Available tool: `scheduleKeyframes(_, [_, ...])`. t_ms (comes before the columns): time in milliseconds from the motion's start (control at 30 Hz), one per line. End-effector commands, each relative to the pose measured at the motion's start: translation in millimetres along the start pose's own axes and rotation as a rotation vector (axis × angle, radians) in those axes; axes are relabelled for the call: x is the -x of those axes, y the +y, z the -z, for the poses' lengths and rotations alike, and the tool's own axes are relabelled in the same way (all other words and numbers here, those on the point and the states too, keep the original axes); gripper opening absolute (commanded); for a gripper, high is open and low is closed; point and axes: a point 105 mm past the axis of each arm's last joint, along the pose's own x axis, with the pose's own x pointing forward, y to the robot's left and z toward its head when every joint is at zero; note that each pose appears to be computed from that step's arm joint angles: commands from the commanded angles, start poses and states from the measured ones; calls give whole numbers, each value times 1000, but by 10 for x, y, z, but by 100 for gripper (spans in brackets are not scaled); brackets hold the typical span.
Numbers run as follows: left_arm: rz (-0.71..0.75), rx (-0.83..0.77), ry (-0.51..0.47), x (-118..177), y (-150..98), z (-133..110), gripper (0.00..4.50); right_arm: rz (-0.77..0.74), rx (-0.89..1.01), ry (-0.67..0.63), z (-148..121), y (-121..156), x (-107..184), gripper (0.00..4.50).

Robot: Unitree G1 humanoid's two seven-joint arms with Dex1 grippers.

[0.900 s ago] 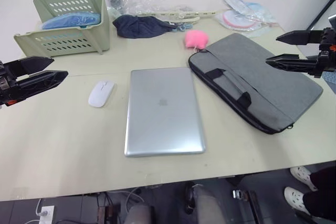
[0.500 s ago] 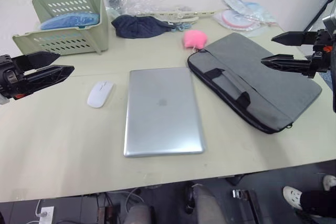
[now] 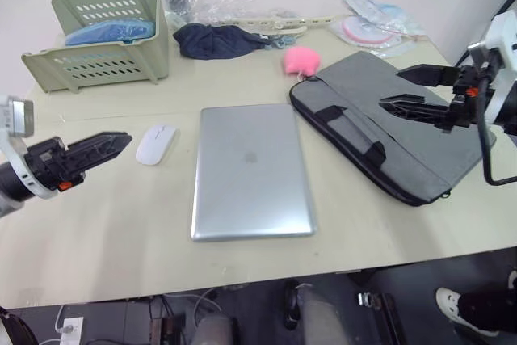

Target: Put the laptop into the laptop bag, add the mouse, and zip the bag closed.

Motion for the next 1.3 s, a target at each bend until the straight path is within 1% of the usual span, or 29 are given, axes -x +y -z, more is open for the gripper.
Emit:
scheduleKeyframes(33, [-21, 47, -22, 25, 60, 71, 450, 46, -29, -51, -9, 133, -53, 174])
scheduleKeyframes(133, [-45, 96, -35, 20, 152, 124, 450, 38, -90, -66, 62, 294, -143, 32])
scheduleKeyframes(167, [-53, 111, -24, 7, 186, 165, 450, 36, -110, -63, 109, 367, -191, 15])
scheduleKeyframes(233, [-56, 139, -9, -47, 228, 226, 450, 37, -167, -66, 220, 536, -304, 15])
scheduleKeyframes(300, [-52, 158, 5, -110, 249, 261, 450, 51, -208, -73, 279, 627, -366, 15])
scheduleKeyframes(400, [-48, 187, 37, -222, 280, 326, 450, 92, -256, -76, 363, 687, -433, 15])
scheduleKeyframes(467, [-25, 192, 62, -282, 260, 361, 450, 97, -259, -52, 433, 740, -473, 15])
scheduleKeyframes(633, [-38, 205, 128, -408, 303, 498, 450, 123, -286, -2, 641, 893, -606, 15])
scheduleKeyframes(800, [-84, 205, 188, -479, 399, 665, 450, 142, -314, 6, 743, 976, -694, 15])
scheduleKeyframes(967, [-139, 198, 179, -509, 531, 622, 450, 130, -325, 20, 830, 1048, -750, 15])
scheduleKeyframes(1067, [-160, 194, 195, -535, 609, 655, 450, 140, -334, 30, 888, 1051, -775, 15])
scheduleKeyframes(1300, [-136, 216, 203, -633, 698, 730, 450, 181, -294, 69, 1015, 1018, -853, 15])
